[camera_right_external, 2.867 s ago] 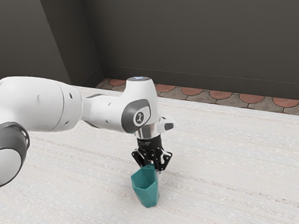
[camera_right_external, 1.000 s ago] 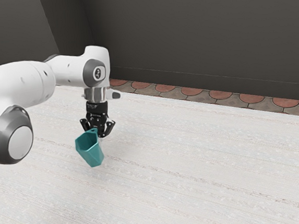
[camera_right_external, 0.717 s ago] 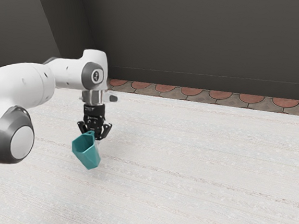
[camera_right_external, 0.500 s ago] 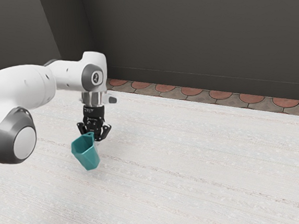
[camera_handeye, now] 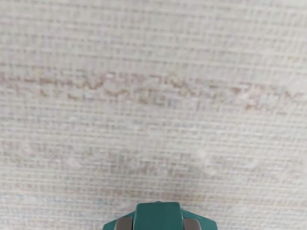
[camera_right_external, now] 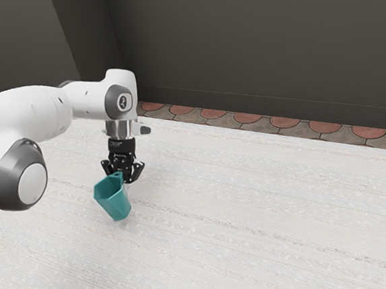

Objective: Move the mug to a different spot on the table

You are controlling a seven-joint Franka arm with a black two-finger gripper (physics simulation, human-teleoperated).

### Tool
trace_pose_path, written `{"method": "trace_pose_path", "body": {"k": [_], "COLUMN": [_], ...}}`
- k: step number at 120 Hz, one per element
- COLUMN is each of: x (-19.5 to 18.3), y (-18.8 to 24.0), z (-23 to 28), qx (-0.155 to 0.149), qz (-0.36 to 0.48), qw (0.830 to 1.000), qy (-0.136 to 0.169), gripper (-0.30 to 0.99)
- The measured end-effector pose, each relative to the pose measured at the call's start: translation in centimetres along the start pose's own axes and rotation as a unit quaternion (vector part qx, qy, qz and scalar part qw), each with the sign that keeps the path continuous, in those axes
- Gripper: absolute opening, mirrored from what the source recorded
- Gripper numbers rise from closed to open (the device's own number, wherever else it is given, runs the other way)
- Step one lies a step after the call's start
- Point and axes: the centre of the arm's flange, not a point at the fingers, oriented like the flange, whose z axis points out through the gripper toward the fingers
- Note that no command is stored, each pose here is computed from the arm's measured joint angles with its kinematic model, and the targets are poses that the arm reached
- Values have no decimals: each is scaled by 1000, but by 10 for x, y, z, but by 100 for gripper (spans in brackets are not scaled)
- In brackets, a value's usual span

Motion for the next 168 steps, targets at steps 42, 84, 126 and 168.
{"method": "trace_pose_path", "body": {"k": [42,84,126,168], "x": [6,12,20,-71], "y": [-1,-3,-14,-2], "z": [5,12,-15,-121], "qx": [-5,-8,-1,11], "qz": [4,3,-3,14], "qw": [1000,1000,997,979], "qy": [0,-4,71,201], "gripper": [-4,17,58,66]}}
